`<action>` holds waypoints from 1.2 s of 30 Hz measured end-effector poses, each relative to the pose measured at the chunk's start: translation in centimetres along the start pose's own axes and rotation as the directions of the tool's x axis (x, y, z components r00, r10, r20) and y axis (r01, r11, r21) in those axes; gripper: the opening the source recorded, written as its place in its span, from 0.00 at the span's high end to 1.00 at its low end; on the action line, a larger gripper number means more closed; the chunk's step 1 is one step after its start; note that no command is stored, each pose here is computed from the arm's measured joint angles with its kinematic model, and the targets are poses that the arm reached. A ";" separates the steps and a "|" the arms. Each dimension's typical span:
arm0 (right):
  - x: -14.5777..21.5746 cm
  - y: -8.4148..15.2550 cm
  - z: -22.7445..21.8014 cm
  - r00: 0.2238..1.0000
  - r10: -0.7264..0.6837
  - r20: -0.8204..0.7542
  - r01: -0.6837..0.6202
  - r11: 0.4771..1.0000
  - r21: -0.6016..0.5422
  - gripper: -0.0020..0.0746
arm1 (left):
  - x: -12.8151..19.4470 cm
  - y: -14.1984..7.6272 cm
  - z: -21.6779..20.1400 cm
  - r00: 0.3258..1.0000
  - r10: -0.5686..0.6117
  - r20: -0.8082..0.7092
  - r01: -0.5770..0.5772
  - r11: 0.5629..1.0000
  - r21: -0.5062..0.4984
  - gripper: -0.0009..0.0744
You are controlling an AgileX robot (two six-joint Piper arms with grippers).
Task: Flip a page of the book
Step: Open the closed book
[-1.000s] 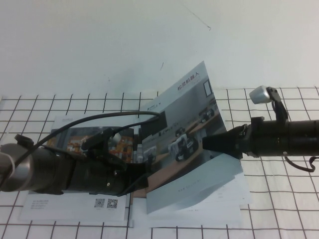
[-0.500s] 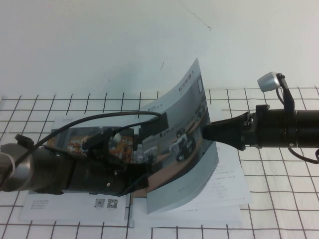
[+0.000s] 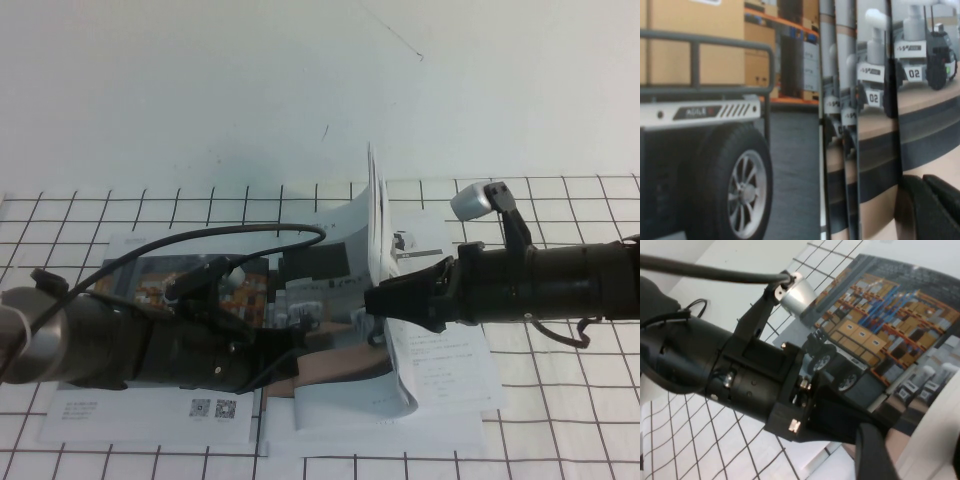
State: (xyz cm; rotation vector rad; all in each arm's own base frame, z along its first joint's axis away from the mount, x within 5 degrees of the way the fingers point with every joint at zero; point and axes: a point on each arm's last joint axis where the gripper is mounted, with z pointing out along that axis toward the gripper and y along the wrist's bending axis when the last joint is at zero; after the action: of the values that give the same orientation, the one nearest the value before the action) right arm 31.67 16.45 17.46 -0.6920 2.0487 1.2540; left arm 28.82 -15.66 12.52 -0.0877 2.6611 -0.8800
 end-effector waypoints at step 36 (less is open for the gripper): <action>-3.3 -1.5 1.0 0.994 -0.110 -0.017 0.111 0.990 0.091 0.54 | 0.0 0.0 0.0 1.000 0.025 -0.006 -0.025 1.000 -0.002 0.99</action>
State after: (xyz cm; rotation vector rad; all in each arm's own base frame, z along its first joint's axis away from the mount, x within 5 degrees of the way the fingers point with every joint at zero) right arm 35.14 17.11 18.69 -0.7607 2.0341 1.0891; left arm 28.84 -15.69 12.56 -0.0525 2.6630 -0.8714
